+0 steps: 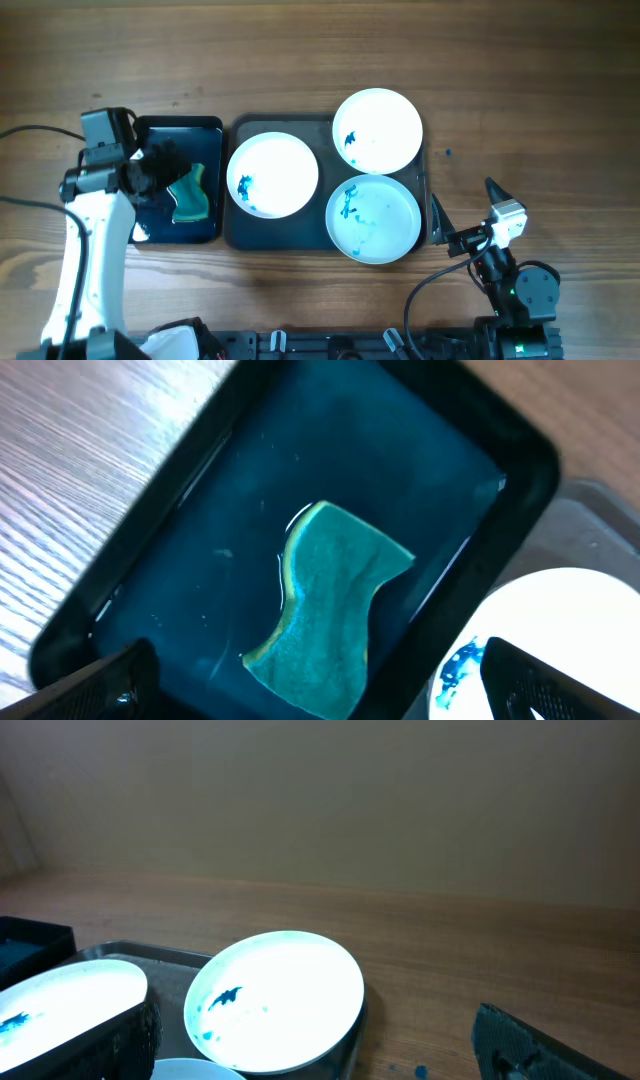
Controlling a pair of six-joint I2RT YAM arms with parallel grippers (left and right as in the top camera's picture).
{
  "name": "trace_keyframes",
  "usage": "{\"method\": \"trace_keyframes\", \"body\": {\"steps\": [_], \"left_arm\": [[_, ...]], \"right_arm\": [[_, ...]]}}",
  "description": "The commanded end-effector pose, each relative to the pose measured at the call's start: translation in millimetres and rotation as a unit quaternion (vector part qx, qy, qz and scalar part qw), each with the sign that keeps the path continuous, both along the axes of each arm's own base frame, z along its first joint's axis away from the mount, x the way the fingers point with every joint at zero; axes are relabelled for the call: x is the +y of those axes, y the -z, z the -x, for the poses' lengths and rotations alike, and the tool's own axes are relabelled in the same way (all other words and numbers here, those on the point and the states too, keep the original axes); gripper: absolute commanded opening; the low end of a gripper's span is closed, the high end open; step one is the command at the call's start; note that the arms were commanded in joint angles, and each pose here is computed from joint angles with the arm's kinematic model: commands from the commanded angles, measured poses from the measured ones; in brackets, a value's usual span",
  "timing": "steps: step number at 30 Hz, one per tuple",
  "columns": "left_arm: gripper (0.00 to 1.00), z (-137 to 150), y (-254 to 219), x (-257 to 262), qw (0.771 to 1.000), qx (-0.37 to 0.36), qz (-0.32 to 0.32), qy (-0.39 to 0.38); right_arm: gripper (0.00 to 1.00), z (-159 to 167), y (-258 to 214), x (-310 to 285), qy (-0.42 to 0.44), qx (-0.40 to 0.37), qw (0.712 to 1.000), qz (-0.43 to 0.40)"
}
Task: Clean dirty plates on tray and stack at the side
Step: 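Lower the left gripper and grasp the green-and-yellow sponge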
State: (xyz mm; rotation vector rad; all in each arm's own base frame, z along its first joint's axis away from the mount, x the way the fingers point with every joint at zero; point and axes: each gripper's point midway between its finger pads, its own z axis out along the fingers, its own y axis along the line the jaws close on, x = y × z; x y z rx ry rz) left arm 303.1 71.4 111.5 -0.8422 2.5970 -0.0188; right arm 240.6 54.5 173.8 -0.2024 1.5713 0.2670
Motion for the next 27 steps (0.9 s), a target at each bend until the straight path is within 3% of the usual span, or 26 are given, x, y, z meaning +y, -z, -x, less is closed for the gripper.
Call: {"method": "trace_keyframes", "body": {"steps": [1,5,9,11,15,23,27], "left_arm": [[1.00,-1.4,21.3,-1.2,0.999,0.033,0.018,-0.005],[1.00,-1.2,41.2,0.1,0.998,0.063,0.021,-0.006],[0.79,-2.7,58.8,0.4,0.996,0.085,0.025,-0.005],[0.87,-3.5,65.1,-0.6,0.995,0.091,0.029,-0.004],[0.82,-3.9,75.5,-16.9,0.992,0.100,0.075,0.010],[0.87,-2.3,91.6,-26.4,0.987,0.120,0.094,0.058],[0.77,-0.2,95.6,-33.7,0.983,0.126,0.115,0.062]], "right_arm": [[1.00,1.3,-1.8,3.7,-0.010,-0.002,1.000,-0.007],[1.00,1.3,-1.8,3.8,-0.010,-0.002,1.000,-0.007],[1.00,1.3,-1.8,3.7,-0.010,-0.002,1.000,-0.007],[1.00,1.3,-1.8,3.7,-0.010,-0.002,1.000,-0.007],[1.00,1.3,-1.8,3.8,-0.010,-0.002,1.000,-0.007],[1.00,1.3,-1.8,3.7,-0.010,-0.002,1.000,-0.007],[1.00,1.3,-1.8,3.8,-0.010,-0.002,1.000,-0.007]]}}
